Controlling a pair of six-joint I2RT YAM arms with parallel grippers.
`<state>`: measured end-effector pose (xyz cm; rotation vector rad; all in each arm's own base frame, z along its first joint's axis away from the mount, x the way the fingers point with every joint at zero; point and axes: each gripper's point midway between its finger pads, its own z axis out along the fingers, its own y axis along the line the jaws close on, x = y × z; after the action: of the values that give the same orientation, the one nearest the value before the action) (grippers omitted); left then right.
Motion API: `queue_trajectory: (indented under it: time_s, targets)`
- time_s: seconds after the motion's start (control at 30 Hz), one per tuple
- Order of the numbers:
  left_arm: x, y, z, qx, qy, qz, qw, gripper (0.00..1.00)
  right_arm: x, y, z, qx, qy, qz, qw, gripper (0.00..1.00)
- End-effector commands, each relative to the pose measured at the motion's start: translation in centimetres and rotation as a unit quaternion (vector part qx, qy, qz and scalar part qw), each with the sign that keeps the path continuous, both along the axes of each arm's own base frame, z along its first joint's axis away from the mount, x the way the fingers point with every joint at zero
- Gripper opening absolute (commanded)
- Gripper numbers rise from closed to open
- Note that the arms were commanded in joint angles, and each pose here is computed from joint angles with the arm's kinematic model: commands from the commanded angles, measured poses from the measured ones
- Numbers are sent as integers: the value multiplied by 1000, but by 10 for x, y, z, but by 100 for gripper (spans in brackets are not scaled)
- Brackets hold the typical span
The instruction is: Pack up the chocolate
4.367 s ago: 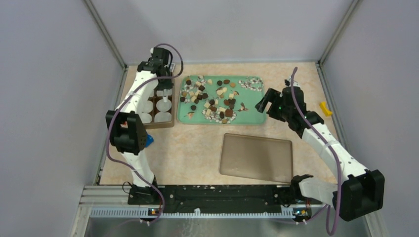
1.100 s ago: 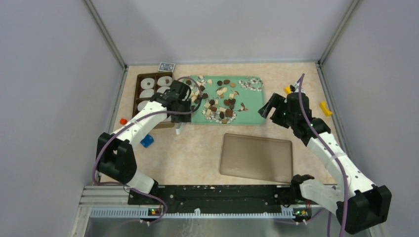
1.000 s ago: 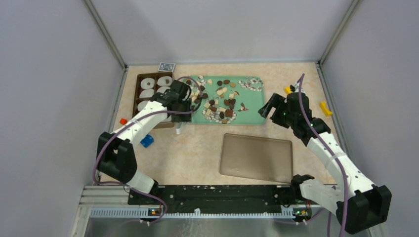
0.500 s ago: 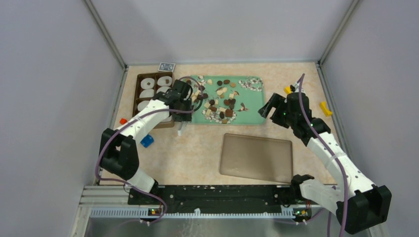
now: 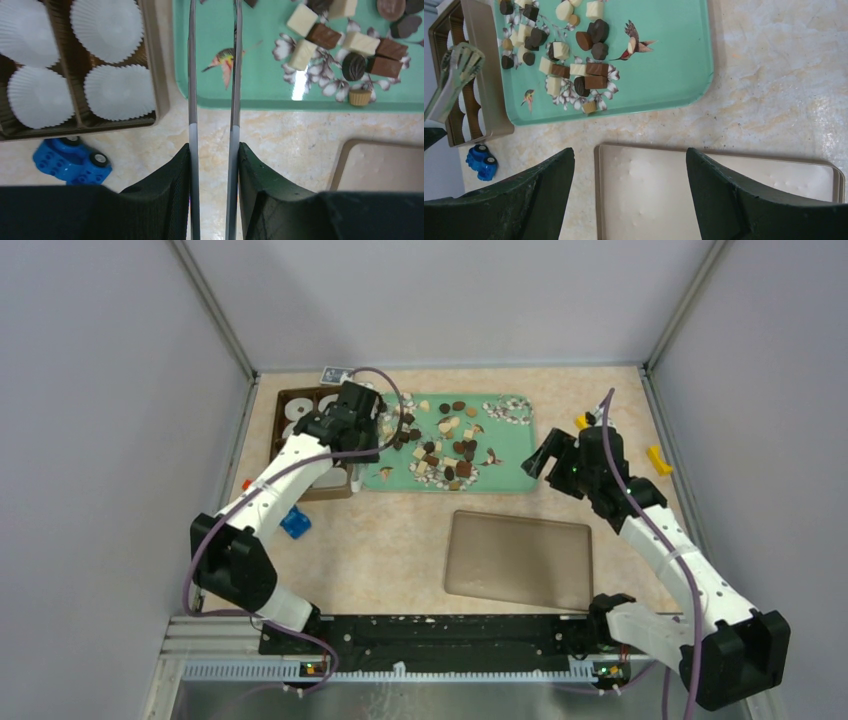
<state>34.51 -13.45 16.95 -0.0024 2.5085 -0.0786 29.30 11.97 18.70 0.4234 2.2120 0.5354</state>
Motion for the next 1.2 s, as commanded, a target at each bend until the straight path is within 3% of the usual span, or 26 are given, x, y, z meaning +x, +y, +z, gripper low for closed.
queue_trajectory:
  time_s: [0.0,0.2,0.43,0.97,1.17]
  targets:
    - [23,46,44,30,-63,65,995,26,12,3,13,11,-27,-1,1000,80]
    - [46,110,58,17,-80,145,986,27,13,3,8,7,-24,1,1000,80]
    - [63,151,46,41,-67,195,978,27,19,9,2,8,-17,16,1000,80]
    - [76,166,2,63,-21,218,974,30,23,11,-9,3,-10,20,1000,80]
    - [77,166,-7,62,-16,222,973,39,23,10,-7,2,-12,19,1000,80]
